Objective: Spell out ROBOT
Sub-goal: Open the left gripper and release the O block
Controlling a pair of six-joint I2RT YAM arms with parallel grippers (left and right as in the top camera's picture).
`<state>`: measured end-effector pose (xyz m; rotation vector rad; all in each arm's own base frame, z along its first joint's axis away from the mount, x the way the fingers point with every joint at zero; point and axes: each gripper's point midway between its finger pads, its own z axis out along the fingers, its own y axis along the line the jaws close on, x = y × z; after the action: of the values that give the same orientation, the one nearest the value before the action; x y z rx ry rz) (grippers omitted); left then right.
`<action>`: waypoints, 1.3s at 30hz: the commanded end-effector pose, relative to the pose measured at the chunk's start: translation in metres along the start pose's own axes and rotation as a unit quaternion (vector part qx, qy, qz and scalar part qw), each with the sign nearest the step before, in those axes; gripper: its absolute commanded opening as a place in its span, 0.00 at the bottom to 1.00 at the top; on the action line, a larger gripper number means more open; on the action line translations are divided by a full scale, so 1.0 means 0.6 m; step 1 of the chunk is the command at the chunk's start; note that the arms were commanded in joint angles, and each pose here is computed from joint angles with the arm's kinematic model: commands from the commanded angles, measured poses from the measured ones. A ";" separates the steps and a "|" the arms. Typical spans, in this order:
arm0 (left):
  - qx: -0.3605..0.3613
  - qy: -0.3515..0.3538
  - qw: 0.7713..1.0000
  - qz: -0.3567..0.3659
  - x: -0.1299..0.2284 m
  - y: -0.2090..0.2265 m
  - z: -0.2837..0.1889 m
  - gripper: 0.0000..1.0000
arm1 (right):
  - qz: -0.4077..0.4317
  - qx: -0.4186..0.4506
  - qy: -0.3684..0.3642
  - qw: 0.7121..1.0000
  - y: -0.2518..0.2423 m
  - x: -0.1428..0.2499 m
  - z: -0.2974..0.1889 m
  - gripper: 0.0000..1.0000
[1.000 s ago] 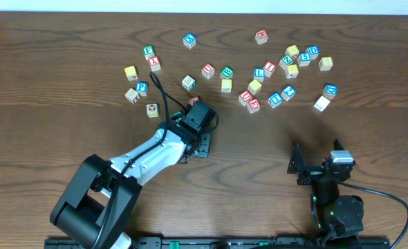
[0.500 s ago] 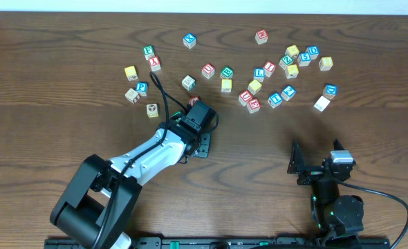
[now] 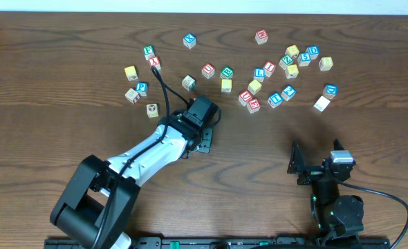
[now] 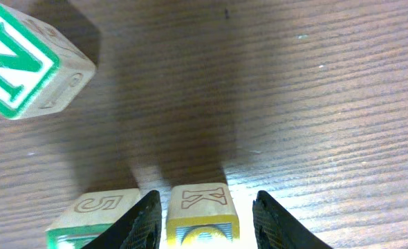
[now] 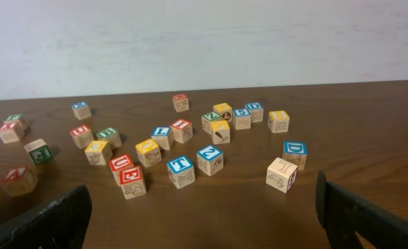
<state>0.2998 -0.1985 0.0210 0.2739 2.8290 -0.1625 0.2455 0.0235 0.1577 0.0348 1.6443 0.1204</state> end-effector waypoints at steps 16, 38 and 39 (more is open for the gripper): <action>-0.042 -0.050 0.997 0.038 -0.099 -0.004 -0.079 0.42 | -0.007 0.002 0.003 1.000 -0.002 0.003 0.000 0.99; 0.000 -0.174 0.984 0.043 -0.134 0.003 -0.330 0.56 | -0.007 0.002 0.003 1.000 -0.002 0.003 0.000 0.99; 0.001 -0.183 0.982 0.045 -0.131 0.009 -0.347 0.57 | -0.007 0.002 0.003 1.000 -0.002 0.003 0.000 0.99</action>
<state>0.3217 -0.1918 0.1947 0.3296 2.5632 -0.1563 0.2455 0.0235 0.1577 0.0348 1.6439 0.1205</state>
